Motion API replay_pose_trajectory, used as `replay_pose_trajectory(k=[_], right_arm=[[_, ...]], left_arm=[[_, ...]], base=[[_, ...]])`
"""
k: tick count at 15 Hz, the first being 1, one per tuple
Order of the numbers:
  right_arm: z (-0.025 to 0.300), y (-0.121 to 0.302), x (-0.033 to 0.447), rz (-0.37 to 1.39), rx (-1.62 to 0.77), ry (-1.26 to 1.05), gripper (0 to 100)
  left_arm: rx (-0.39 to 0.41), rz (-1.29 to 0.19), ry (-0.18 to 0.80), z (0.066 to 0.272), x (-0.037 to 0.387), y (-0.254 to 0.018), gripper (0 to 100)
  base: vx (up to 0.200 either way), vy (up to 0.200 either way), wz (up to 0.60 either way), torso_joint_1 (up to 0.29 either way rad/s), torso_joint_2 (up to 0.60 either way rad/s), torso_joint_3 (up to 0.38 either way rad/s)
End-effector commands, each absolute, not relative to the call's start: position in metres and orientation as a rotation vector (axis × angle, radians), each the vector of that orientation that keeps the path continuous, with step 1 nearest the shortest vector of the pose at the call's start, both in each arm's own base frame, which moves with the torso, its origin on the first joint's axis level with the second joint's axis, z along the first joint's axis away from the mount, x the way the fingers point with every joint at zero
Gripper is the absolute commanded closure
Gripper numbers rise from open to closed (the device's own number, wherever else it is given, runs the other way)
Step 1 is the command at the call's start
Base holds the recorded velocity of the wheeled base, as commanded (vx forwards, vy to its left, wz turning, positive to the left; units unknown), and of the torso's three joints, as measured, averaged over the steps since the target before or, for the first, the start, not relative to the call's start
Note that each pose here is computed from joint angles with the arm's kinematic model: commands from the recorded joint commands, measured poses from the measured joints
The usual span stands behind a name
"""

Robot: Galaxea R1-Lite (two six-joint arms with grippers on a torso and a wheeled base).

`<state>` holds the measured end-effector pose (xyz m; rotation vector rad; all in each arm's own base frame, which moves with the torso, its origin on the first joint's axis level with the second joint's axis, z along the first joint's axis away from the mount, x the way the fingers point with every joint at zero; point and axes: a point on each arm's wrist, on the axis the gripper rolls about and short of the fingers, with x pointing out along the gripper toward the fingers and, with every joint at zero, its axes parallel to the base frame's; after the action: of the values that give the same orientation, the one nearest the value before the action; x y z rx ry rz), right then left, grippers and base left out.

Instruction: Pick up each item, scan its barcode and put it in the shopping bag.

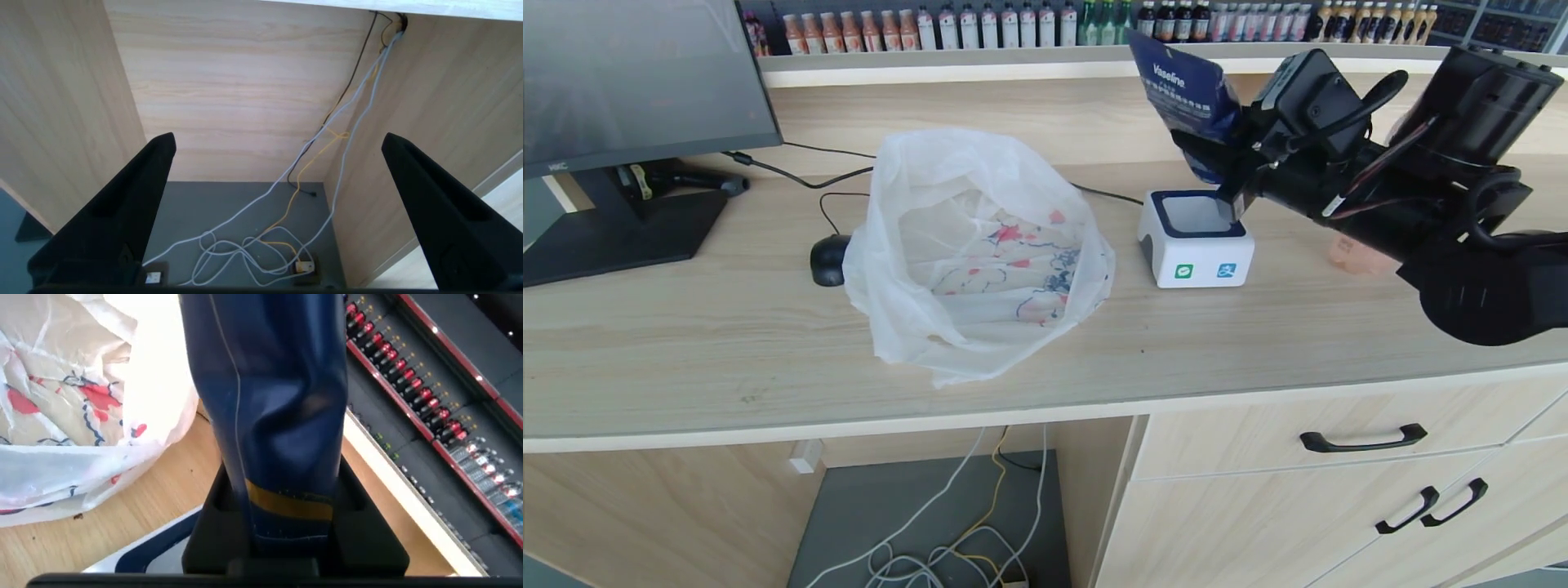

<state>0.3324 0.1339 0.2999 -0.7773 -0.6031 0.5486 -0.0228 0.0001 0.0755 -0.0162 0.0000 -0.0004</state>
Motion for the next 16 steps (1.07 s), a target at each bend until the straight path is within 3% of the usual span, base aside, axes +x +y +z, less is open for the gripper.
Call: replay_pose_trajectory(k=[1, 11, 16], right_arm=[[0.311, 0.128, 0.318, 0.514, -0.724, -0.607, 100], [0.316, 0.095, 0.250, 0.325, -0.290, -0.511, 100], [0.279, 0.086, 0.230, 0.319, -0.162, -0.430, 100]], left_arm=[[-0.015, 0.000, 0.000, 0.075, -0.023, 0.000, 0], [-0.017, 0.000, 0.000, 0.075, -0.023, 0.000, 0], [-0.015, 0.000, 0.000, 0.075, -0.023, 0.000, 0]], base=[[0.000, 0.000, 0.00, 0.000, 0.00, 0.000], [0.000, 0.000, 0.00, 0.000, 0.00, 0.000], [0.000, 0.000, 0.00, 0.000, 0.00, 0.000]])
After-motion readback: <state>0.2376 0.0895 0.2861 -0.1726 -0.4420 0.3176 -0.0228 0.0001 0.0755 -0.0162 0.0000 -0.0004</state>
